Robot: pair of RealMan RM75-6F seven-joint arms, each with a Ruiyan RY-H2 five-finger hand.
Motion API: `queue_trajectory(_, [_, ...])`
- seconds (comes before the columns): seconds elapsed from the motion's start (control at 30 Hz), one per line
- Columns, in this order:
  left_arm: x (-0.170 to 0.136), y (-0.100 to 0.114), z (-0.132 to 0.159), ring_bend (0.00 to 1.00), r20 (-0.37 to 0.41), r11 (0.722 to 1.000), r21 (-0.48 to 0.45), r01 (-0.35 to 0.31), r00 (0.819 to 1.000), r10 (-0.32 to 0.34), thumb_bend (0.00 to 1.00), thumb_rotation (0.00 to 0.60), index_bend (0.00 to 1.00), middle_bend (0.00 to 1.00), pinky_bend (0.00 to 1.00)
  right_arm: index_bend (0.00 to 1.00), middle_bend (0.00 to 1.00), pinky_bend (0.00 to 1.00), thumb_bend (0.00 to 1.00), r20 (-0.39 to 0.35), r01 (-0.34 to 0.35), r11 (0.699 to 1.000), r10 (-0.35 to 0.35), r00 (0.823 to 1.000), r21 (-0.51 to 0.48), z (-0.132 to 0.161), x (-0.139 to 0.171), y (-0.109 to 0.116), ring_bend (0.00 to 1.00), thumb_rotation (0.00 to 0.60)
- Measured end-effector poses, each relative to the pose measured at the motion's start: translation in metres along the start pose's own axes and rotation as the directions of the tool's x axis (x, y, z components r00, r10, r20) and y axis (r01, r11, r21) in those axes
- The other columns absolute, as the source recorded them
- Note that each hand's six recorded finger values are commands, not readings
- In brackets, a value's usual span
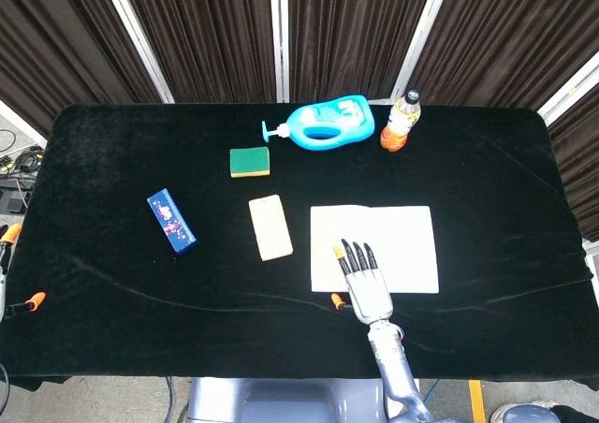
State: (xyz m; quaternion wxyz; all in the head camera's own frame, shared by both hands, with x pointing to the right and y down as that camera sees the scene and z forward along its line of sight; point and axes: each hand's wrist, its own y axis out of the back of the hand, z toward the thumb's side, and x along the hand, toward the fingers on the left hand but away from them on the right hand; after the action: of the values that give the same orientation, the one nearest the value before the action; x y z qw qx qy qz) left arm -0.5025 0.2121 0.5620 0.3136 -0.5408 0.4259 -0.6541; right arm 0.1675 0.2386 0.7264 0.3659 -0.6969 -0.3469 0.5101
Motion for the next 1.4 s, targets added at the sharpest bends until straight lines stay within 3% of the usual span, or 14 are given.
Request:
queue_trajectory(0.4, [0.000, 0.001, 0.000, 0.00, 0.000, 1.000, -0.009, -0.004, 1.000, 0.004, 0.09, 0.600, 0.00, 0.00, 0.00, 0.00, 0.00, 0.00, 0.20, 0.032, -0.024, 0.999, 0.023, 0.999, 0.039, -0.004, -0.009, -0.005, 0.00, 0.600])
queue_trajectory(0.53, [0.000, 0.001, 0.001, 0.00, 0.003, 1.000, -0.015, -0.007, 1.000, 0.007, 0.09, 0.600, 0.00, 0.00, 0.00, 0.00, 0.00, 0.00, 0.27, 0.046, -0.007, 1.000, 0.006, 0.999, 0.029, -0.005, -0.013, -0.006, 0.00, 0.600])
queue_trajectory(0.7, [-0.001, 0.003, 0.001, 0.00, 0.006, 1.000, -0.022, -0.013, 1.000, 0.013, 0.09, 0.600, 0.00, 0.00, 0.00, 0.00, 0.00, 0.00, 0.37, 0.065, 0.048, 0.999, -0.047, 0.997, -0.012, -0.008, -0.018, -0.002, 0.00, 0.600])
queue_trajectory(0.93, [-0.002, 0.002, 0.003, 0.00, 0.011, 1.000, -0.025, -0.015, 1.000, 0.015, 0.09, 0.600, 0.00, 0.00, 0.00, 0.00, 0.00, 0.00, 0.41, 0.117, 0.102, 0.984, -0.085, 0.989, -0.145, -0.011, -0.017, 0.005, 0.00, 0.600])
queue_trajectory(1.2, [-0.002, 0.004, 0.005, 0.00, 0.016, 0.999, -0.029, -0.025, 1.000, 0.026, 0.09, 0.600, 0.00, 0.00, 0.00, 0.00, 0.00, 0.00, 0.40, 0.202, 0.163, 0.929, -0.098, 0.974, -0.332, -0.024, -0.010, 0.038, 0.00, 0.600])
queue_trajectory(1.4, [-0.004, 0.006, 0.008, 0.00, 0.027, 0.998, -0.037, -0.041, 0.999, 0.042, 0.10, 0.600, 0.00, 0.00, 0.00, 0.00, 0.00, 0.00, 0.40, 0.275, 0.252, 0.913, -0.165, 0.947, -0.320, -0.053, -0.002, 0.066, 0.00, 0.600])
